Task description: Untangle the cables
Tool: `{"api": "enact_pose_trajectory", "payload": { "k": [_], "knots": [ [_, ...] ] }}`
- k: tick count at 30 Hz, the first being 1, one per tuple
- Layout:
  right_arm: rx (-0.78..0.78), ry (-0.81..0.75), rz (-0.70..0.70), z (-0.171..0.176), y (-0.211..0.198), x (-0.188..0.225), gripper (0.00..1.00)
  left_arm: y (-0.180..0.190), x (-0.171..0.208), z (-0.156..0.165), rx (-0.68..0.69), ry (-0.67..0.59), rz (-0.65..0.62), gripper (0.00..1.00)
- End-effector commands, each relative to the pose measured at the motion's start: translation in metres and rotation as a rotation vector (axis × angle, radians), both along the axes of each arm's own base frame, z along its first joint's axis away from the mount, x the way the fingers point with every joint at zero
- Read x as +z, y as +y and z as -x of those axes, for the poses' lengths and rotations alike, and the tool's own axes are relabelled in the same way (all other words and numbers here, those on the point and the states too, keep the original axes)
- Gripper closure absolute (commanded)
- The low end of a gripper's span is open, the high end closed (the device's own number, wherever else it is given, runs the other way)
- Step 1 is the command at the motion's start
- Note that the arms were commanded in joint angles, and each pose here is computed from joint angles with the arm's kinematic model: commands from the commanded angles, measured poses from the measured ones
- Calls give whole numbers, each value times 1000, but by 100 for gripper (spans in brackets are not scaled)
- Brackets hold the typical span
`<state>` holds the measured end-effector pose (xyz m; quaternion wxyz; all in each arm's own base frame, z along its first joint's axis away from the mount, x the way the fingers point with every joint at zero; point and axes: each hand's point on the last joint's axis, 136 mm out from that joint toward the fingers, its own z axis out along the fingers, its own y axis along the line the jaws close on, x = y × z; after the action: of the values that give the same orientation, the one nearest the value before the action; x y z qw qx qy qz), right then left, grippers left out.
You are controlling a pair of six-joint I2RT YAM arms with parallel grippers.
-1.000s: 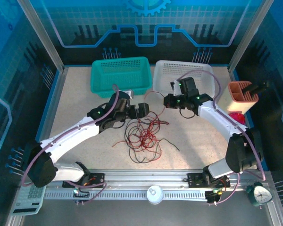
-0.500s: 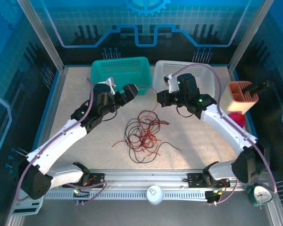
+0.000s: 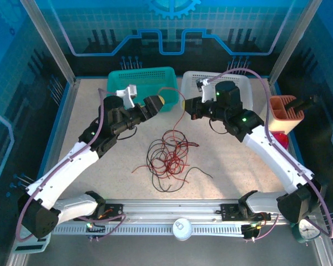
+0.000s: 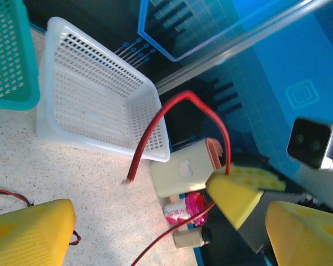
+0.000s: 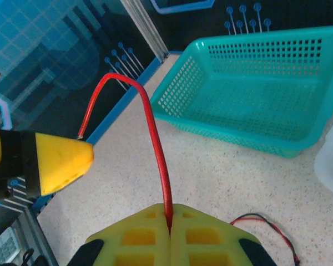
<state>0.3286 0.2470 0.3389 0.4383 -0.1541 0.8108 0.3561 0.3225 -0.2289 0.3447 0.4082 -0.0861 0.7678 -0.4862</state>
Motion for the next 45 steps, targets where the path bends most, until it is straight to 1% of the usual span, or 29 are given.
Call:
{"api": "enact_pose_trajectory", "payload": {
  "k": [1, 4, 7, 12, 15, 21, 24, 28, 32, 37, 45],
  "knots": [
    [-18, -84, -35, 4, -3, 38, 100, -15, 20, 20, -172, -152, -71, 9],
    [-41, -107, -46, 4, -7, 54, 100, -21, 16, 32, -257, -164, -106, 10],
    [-62, -127, -63, 3, -10, 69, 100, -25, 12, 37, -296, -173, -106, 11],
    [-98, -145, -91, 0, -14, 85, 100, -28, 2, 34, -294, -167, -112, 16],
    [-100, -151, -109, -1, -13, 93, 100, -28, -4, 29, -270, -157, -126, 17],
    [-83, -186, -152, 0, -8, 119, 100, -33, -5, 22, -252, -168, -140, 16],
    [-114, -213, -146, -6, -12, 131, 100, -34, -8, 20, -250, -160, -147, 17],
    [-189, -244, -88, -21, -22, 137, 100, -32, -12, 21, -233, -153, -146, 17],
    [-277, -282, -44, -41, -38, 143, 100, -25, -15, 22, -197, -144, -156, 13],
    [-370, -302, -38, -72, -69, 154, 100, -15, -18, 25, -164, -142, -176, 13],
    [-516, -389, -8, -129, -115, 165, 100, -13, -25, 24, -141, -120, -167, 10]
  ]
}}
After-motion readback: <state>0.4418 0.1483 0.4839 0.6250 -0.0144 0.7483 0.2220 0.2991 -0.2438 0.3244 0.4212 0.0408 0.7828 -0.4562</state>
